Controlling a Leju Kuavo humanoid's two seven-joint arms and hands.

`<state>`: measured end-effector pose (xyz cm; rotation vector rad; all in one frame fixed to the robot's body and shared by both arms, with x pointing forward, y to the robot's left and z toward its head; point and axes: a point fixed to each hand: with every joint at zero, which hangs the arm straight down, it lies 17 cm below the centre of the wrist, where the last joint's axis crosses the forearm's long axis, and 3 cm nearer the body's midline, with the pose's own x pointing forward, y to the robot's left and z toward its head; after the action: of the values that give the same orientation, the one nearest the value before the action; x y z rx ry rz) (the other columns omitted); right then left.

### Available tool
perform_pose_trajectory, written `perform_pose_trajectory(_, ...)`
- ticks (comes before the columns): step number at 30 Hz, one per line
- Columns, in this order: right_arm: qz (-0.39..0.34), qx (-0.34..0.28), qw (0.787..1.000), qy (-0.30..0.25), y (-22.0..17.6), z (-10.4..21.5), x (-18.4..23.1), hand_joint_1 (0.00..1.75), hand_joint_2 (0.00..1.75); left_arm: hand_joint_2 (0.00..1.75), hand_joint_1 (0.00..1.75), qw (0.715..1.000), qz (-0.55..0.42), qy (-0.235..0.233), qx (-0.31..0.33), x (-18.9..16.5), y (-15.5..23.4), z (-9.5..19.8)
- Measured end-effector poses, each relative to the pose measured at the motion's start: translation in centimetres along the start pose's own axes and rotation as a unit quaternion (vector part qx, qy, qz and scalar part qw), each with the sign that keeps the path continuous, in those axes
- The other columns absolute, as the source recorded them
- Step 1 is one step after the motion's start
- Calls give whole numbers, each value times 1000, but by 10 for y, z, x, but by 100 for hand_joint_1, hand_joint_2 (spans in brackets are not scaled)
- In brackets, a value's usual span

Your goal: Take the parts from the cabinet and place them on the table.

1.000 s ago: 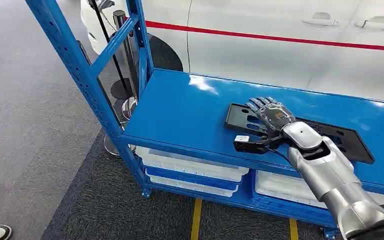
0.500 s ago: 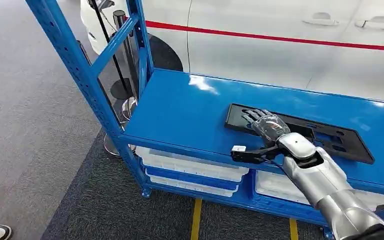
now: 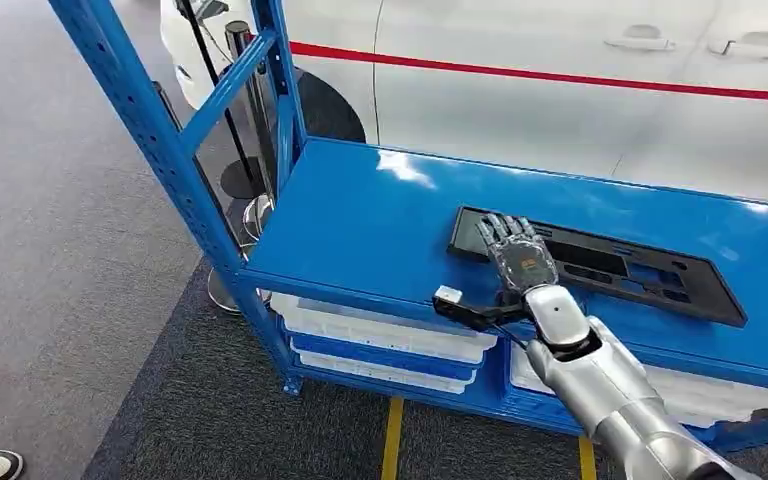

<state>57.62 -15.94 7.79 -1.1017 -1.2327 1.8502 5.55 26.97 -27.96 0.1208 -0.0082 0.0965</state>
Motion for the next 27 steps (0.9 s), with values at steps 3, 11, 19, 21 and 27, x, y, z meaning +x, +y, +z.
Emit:
perform_pose_trajectory(3,7,-12,1000,14,-16,-4,-2,175,175,0,0,1000,0,-5,-1,1,-1,0)
perform_pose_trajectory(11,-26,-18,999,40,-20,-3,-9,175,175,0,0,1000,2,-9,-1,1,-1,0)
perform_pose_trajectory(19,-43,1,998,42,-4,2,-11,175,175,0,0,1000,3,-13,-1,1,-1,0)
perform_pose_trajectory(21,-48,2,998,44,-3,2,-12,175,175,0,0,1000,3,-13,-1,1,-1,0)
perform_pose_trajectory(27,-54,3,997,47,-2,3,-12,14,175,0,0,1000,3,-14,-1,1,-1,0)
